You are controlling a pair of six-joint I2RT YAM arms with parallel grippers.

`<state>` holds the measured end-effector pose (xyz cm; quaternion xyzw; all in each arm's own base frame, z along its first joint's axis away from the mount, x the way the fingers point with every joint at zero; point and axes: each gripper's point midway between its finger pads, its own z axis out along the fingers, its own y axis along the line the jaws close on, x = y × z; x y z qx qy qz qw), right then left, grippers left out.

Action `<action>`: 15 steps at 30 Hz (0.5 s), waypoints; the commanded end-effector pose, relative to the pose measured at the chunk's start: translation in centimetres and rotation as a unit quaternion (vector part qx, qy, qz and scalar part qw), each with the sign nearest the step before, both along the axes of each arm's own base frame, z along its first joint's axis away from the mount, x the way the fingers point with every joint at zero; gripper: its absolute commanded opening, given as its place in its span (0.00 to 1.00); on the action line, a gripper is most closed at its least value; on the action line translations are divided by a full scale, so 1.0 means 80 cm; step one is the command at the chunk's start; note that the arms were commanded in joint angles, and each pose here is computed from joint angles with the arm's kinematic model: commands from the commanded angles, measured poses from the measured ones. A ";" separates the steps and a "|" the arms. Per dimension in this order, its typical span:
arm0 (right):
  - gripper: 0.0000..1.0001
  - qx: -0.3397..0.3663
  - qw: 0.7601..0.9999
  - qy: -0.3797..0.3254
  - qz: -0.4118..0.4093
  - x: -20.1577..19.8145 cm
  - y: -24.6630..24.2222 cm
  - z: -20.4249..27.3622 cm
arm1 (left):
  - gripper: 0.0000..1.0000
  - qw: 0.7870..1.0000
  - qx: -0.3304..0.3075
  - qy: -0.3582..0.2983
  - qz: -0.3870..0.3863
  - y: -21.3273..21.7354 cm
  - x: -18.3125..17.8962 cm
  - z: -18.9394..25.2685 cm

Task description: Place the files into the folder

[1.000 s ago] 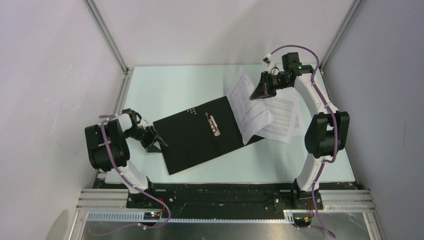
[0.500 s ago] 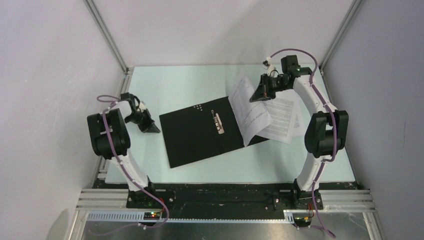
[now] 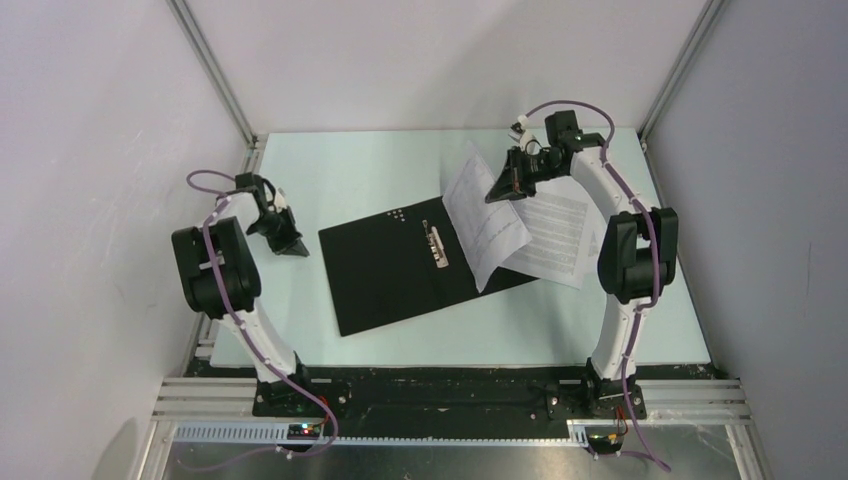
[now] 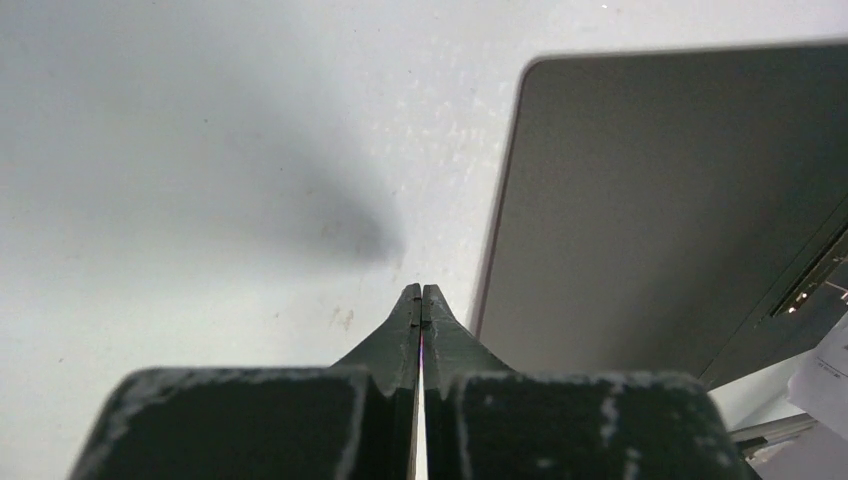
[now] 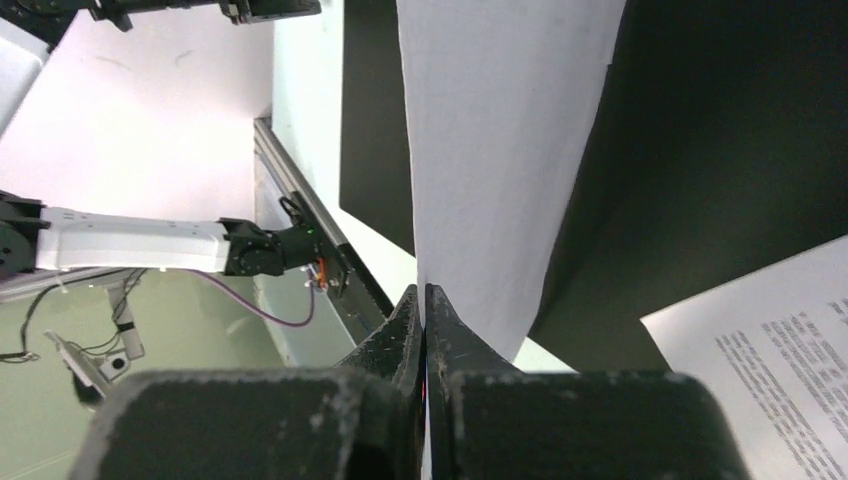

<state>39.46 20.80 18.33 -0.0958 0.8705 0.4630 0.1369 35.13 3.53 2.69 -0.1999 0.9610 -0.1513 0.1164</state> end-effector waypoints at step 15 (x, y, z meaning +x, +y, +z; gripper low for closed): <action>0.00 -0.026 0.988 0.123 -0.093 0.065 -0.061 -0.147 | 0.01 0.980 0.110 -0.069 -0.149 -0.022 0.012 0.113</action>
